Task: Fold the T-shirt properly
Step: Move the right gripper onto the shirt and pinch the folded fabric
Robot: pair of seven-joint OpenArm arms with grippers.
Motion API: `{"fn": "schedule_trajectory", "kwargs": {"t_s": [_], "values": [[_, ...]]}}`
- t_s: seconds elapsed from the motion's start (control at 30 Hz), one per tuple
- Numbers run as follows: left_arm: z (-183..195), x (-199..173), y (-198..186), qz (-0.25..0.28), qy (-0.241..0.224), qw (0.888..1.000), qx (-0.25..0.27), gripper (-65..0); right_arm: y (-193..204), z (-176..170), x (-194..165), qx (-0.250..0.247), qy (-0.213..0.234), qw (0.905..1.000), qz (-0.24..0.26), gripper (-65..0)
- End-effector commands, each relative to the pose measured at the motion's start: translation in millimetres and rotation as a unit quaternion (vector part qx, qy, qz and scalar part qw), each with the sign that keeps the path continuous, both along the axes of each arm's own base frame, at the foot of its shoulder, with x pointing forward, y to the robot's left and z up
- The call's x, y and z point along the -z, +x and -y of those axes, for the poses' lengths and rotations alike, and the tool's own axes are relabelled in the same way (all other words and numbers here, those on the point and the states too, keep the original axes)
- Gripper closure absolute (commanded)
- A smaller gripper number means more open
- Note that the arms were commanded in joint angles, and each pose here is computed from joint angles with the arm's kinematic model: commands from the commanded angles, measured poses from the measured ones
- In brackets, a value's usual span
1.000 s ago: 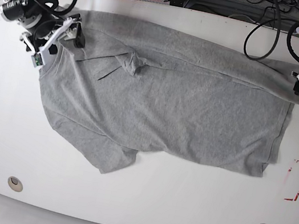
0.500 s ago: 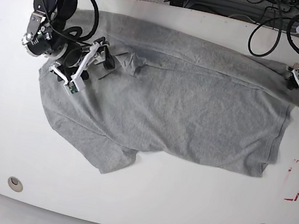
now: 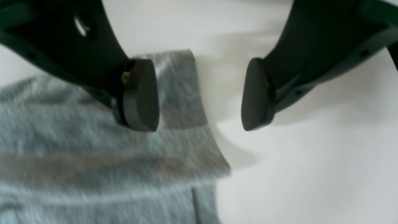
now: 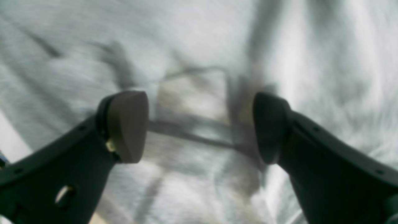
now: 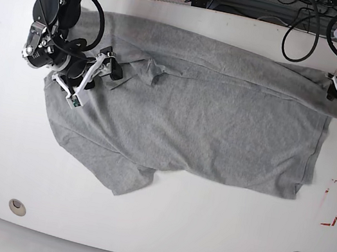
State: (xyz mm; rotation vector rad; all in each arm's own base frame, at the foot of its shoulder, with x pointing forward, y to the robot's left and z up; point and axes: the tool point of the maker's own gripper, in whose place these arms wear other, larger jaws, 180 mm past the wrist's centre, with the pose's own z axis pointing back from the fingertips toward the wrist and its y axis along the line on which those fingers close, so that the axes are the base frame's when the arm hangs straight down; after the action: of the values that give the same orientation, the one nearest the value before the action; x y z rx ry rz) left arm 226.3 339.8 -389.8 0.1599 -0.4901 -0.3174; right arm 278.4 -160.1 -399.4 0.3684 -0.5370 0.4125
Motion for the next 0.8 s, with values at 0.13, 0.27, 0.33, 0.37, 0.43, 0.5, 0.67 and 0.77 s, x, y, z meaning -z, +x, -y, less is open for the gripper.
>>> {"fn": "schedule_trajectory", "kwargs": {"t_s": [0.13,0.27,0.33,0.37,0.43,0.5,0.67,0.77], "values": [[-5,-18,11,0.027,0.015,0.999,0.009,-39.0,8,0,-1,0.009,0.022,0.9996,0.012,-50.1],[-12,-22,9,0.032,0.017,0.999,-0.005,-39.0,4,-17,5,-0.019,0.023,0.9996,0.003,-49.9],[-15,-23,9,0.034,0.018,0.999,-0.009,-39.0,2,-23,6,-0.027,0.025,0.9993,0.001,-48.5],[-15,-23,9,0.034,0.018,0.999,-0.009,-39.0,3,-23,5,-0.027,0.025,0.9993,0.002,-45.7],[-15,-24,9,0.035,0.018,0.999,-0.009,-39.0,3,-24,5,-0.028,0.026,0.9993,0.003,-37.4],[-15,-24,9,0.035,0.018,0.999,-0.009,-39.0,3,-24,5,-0.029,0.026,0.9993,0.002,-28.5],[-16,-23,9,0.035,0.018,0.999,-0.01,-39.0,9,-24,0,-0.028,0.025,0.9992,0.011,-12.5],[-16,-23,9,0.035,0.018,0.999,-0.01,-39.0,9,-23,0,-0.028,0.026,0.9992,0.011,-12.4]]}}
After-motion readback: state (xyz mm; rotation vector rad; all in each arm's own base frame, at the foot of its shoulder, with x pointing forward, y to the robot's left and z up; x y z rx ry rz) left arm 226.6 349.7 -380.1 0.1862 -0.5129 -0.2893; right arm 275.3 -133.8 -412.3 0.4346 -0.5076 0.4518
